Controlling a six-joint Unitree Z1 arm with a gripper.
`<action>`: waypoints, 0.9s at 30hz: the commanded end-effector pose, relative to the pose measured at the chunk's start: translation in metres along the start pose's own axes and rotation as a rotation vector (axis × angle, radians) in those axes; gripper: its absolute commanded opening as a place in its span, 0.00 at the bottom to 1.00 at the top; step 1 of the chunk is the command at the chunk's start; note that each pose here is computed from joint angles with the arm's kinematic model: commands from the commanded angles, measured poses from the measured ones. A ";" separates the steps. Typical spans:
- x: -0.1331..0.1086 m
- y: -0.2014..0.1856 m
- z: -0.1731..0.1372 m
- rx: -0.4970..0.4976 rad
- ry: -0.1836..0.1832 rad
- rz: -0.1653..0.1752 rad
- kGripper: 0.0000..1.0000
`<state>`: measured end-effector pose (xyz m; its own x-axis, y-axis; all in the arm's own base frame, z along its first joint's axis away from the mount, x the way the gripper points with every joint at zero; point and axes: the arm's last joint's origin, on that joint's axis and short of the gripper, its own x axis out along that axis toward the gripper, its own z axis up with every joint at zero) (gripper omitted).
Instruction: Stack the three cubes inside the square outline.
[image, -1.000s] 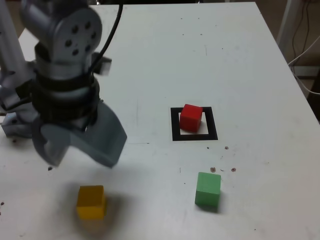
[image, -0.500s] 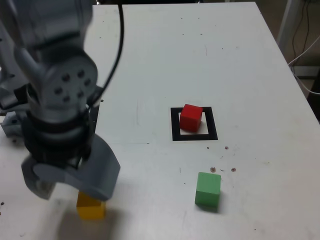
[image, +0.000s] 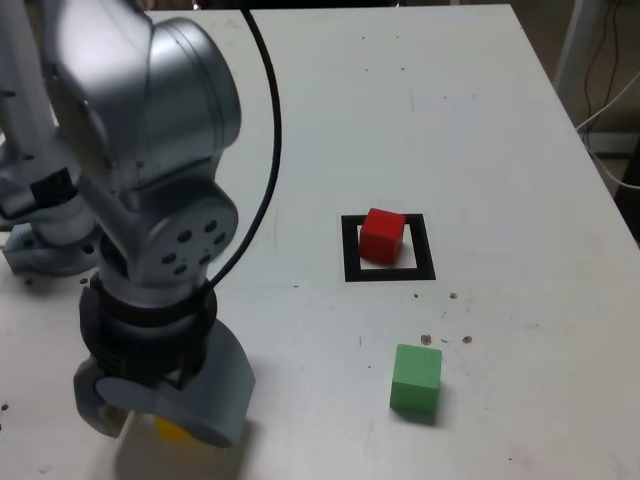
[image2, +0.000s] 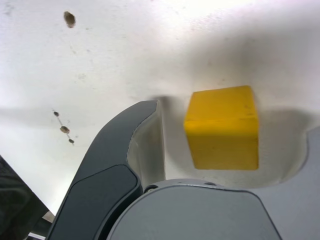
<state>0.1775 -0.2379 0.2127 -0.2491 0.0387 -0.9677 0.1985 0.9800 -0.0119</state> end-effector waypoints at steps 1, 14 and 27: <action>0.002 0.000 0.004 0.008 -0.010 -0.004 0.84; 0.003 0.001 0.011 0.011 -0.053 -0.001 0.35; 0.005 0.003 0.010 0.011 -0.061 -0.001 0.35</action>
<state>0.1866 -0.2381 0.2054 -0.1927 0.0257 -0.9809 0.2106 0.9774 -0.0157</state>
